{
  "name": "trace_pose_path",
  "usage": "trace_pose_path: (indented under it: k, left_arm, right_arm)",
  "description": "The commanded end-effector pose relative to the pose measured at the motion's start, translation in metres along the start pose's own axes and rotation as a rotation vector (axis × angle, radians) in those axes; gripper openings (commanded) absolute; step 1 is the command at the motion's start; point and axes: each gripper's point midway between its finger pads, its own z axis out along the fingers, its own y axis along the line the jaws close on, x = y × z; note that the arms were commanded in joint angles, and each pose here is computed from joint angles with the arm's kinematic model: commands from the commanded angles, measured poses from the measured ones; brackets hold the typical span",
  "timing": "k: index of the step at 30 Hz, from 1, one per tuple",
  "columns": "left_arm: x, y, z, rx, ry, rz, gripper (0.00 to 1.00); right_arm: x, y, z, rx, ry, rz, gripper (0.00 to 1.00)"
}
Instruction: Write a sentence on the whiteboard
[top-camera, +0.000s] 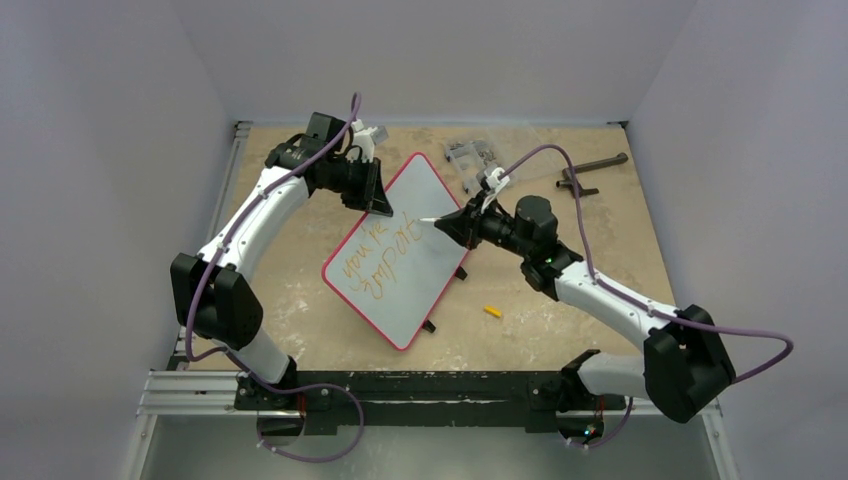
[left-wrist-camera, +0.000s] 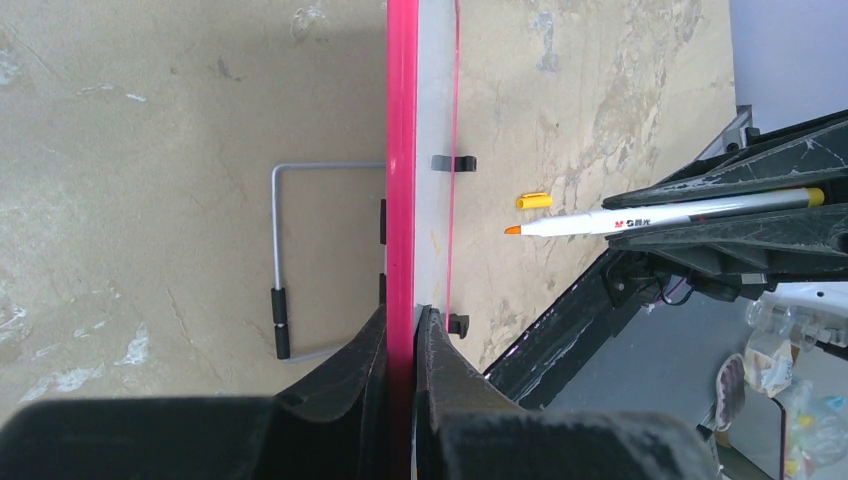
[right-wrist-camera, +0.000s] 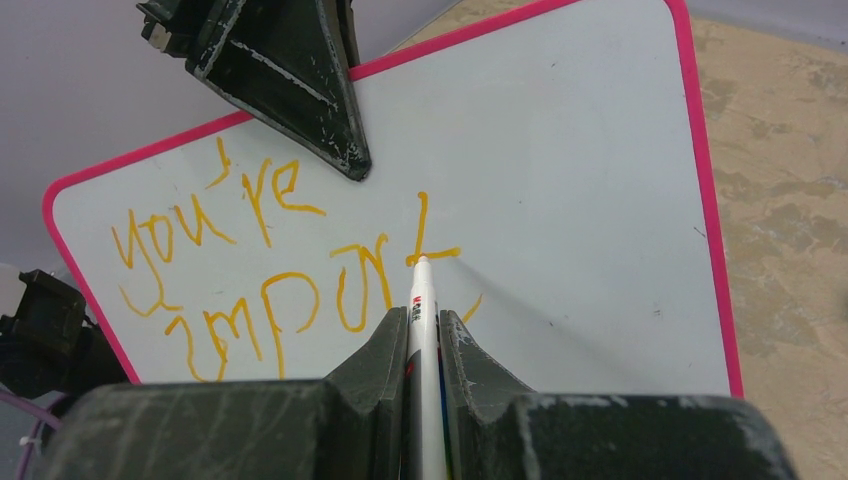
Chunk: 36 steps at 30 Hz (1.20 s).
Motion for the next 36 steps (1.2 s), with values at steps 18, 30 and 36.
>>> trace_pose_path:
  k: [18,30,36]
  left_arm:
    - [0.0,0.02,-0.003,-0.144,-0.006,0.095,0.0]
    - [0.0,0.019,-0.003,-0.14,-0.006,0.097,0.0]
    - [0.0,0.019,-0.004,-0.14,-0.008,0.098,0.0]
  right_arm:
    - [-0.012,-0.041,0.014,0.233,-0.036,0.013,0.0]
    - [-0.012,-0.038,0.034,0.176,-0.014,0.01,0.0]
    - [-0.004,-0.027,0.037,0.099,0.018,-0.001,0.0]
